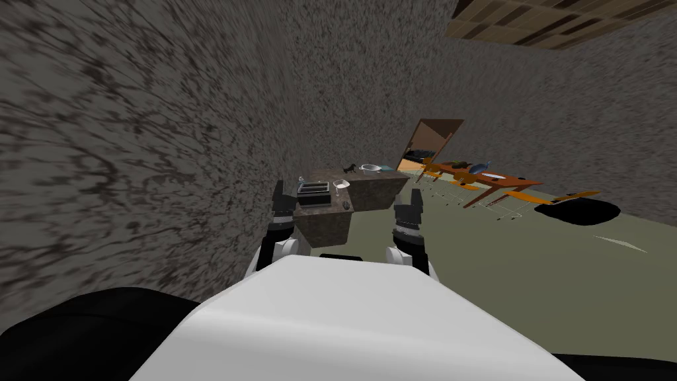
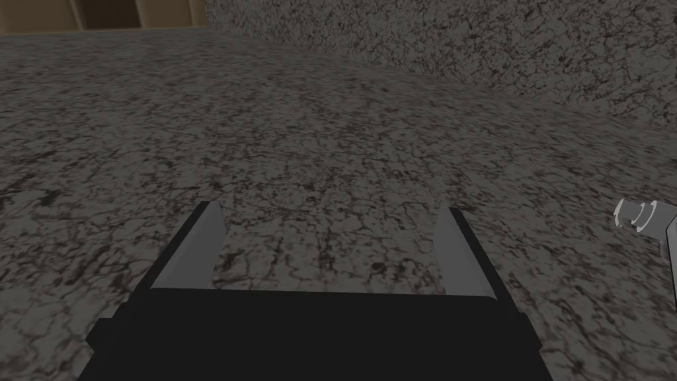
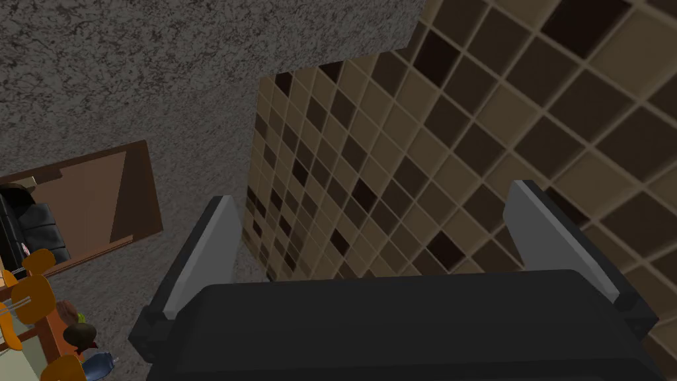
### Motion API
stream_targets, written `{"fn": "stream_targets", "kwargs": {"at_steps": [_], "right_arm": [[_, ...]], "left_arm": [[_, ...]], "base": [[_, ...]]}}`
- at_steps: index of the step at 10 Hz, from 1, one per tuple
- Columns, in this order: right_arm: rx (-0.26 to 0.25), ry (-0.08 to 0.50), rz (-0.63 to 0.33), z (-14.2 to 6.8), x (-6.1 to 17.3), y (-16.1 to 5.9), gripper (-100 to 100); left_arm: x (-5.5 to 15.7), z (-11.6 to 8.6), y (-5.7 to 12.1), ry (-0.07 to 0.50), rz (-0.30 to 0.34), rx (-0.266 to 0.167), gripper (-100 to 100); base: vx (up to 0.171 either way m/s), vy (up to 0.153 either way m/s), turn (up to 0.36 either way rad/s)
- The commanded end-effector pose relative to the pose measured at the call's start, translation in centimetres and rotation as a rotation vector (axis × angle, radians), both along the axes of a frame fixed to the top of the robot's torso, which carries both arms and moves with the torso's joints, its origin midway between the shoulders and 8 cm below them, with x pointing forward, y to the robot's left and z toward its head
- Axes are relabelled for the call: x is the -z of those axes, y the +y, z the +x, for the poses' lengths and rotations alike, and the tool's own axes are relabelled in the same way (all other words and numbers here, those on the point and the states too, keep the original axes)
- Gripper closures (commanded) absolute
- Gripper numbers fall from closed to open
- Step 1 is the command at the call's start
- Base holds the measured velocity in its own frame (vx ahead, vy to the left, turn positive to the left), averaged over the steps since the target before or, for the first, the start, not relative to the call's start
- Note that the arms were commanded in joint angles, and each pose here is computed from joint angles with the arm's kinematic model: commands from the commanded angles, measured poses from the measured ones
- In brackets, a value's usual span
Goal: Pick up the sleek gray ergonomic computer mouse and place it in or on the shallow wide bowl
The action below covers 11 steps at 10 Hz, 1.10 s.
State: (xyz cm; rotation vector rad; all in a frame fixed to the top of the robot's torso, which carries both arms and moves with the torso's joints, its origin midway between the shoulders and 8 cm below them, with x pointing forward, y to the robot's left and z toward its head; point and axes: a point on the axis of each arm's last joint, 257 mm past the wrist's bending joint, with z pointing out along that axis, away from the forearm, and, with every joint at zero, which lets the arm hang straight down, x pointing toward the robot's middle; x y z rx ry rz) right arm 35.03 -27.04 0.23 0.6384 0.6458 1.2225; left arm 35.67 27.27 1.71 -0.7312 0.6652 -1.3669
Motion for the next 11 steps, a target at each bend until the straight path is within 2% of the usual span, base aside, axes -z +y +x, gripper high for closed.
{"fn": "stream_targets", "kwargs": {"at_steps": [1, 4, 5, 7, 8, 11], "right_arm": [[-0.022, 0.022, -0.024, 1.3, 0.3, 0.4, -100], [-0.054, 0.067, -0.066, 4.1, 0.8, 0.9, -100], [-0.055, 0.07, -0.065, 4.2, 0.7, 0.9, -100], [-0.065, 0.118, -0.095, 6.5, 1.6, 1.1, -100], [-0.069, 0.114, -0.094, 7.0, 1.1, 1.3, -100], [-0.073, 0.17, -0.124, 9.9, 1.8, 1.4, -100]], "left_arm": [[0.0, 0.0, 0.0, 0.0, 0.0, 0.0, 0], [0.0, 0.0, 0.0, 0.0, 0.0, 0.0, 0], [0.0, 0.0, 0.0, 0.0, 0.0, 0.0, 0], [0.0, 0.0, 0.0, 0.0, 0.0, 0.0, 0], [0.0, 0.0, 0.0, 0.0, 0.0, 0.0, 0], [0.0, 0.0, 0.0, 0.0, 0.0, 0.0, 0]], "base": [[0.018, -0.032, 0.158], [0.033, -0.096, 0.156], [0.021, -0.093, 0.06], [0.027, -0.087, 0.167], [0.029, -0.094, 0.057], [0.016, -0.091, 0.111]]}}
